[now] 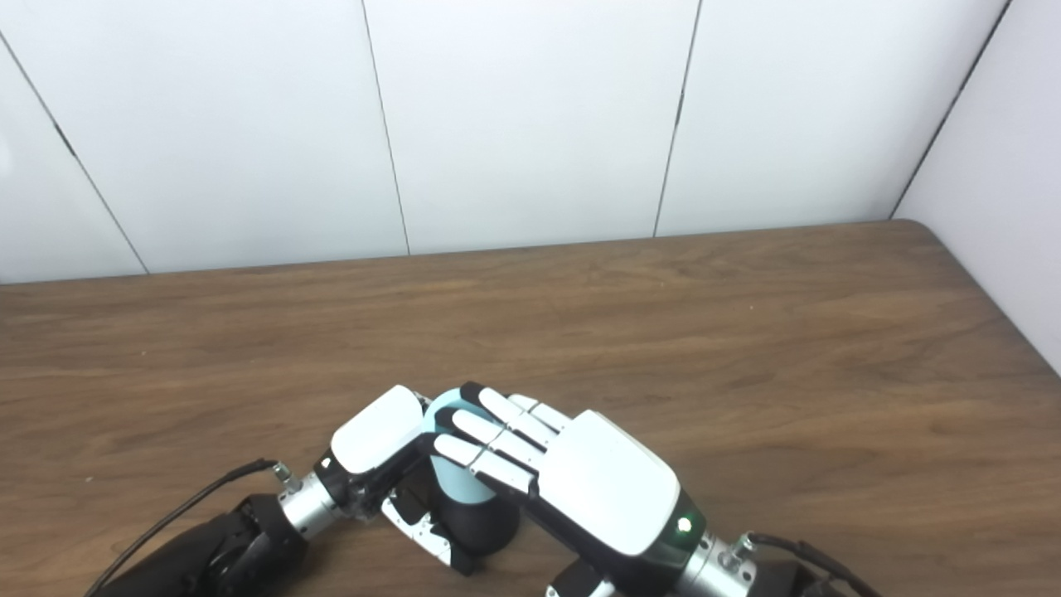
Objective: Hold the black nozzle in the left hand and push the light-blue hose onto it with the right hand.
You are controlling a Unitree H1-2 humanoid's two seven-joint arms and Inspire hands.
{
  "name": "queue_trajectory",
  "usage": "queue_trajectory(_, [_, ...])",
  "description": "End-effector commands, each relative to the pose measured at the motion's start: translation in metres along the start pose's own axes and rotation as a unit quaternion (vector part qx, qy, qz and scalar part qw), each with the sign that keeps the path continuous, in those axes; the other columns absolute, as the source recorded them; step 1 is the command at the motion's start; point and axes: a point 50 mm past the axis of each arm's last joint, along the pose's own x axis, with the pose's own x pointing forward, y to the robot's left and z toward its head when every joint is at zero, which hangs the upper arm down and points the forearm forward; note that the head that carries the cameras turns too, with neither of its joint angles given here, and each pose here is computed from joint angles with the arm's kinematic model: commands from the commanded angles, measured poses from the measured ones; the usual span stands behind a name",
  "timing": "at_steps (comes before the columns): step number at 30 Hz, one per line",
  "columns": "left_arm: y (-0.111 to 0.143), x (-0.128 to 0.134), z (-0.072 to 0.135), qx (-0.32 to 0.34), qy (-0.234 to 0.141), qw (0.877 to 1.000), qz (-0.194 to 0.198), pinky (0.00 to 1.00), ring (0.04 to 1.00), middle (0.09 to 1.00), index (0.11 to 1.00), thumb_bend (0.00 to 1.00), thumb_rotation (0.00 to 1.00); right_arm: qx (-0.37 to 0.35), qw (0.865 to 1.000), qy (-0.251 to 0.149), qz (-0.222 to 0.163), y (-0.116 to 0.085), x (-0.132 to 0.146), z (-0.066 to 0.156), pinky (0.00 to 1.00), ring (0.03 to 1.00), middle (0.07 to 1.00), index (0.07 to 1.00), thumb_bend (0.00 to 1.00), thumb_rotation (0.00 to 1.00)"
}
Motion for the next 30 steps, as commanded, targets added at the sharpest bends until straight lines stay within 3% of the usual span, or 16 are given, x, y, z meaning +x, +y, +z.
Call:
queue_trajectory(1, [-0.1156, -0.0556, 0.0302, -0.100, 0.058, 0.985, -0.126, 0.42, 0.511, 0.493, 0.479, 0.52, 0.00, 0.023, 0.989, 0.022, 0.146, 0.0332, -0.0249, -0.0009, 0.88, 0.934, 0.941, 0.884, 0.88, 0.93])
queue_trajectory(30, [-0.1156, -0.0566, 0.0307, -0.101, 0.058, 0.986, -0.122, 0.41, 0.504, 0.492, 0.479, 0.52, 0.00, 0.036, 0.986, 0.031, 0.158, 0.0387, -0.0273, -0.0009, 0.88, 0.936, 0.942, 0.882, 0.87, 0.92])
